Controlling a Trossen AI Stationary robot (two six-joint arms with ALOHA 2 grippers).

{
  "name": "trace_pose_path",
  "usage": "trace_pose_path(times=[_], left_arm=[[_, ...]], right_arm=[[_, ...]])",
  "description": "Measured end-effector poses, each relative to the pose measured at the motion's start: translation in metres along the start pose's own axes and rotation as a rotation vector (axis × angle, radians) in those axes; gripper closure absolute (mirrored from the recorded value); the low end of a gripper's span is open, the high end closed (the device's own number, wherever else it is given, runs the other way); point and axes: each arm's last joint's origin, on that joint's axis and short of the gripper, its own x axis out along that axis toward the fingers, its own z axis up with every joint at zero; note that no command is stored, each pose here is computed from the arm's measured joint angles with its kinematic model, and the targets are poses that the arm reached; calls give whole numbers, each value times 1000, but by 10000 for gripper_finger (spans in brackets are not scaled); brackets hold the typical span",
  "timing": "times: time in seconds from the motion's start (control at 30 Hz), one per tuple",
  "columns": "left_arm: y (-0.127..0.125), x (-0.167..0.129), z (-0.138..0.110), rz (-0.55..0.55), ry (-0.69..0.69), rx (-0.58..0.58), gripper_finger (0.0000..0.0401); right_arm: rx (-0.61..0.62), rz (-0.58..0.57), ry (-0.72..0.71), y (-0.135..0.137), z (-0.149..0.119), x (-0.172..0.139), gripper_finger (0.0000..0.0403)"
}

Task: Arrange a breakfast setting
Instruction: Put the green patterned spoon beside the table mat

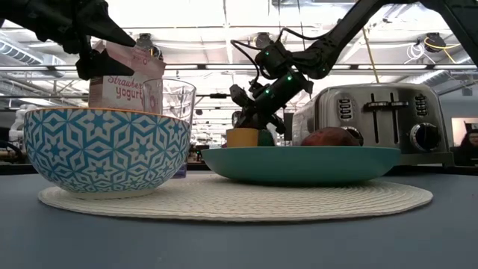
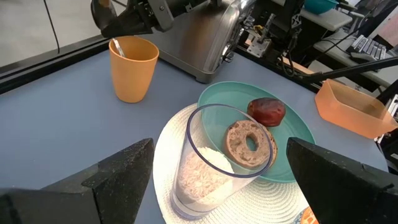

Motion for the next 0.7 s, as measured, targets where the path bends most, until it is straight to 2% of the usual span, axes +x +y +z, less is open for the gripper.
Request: trace_pose_path(times=[0.37,0.7], left_arm=[[0,0,0,0,0,-1,31],[0,0,0,0,0,-4,31]], right_arm=[[1,9,-15,1,2,0,394],[8,33,-51,3,5,0,393]])
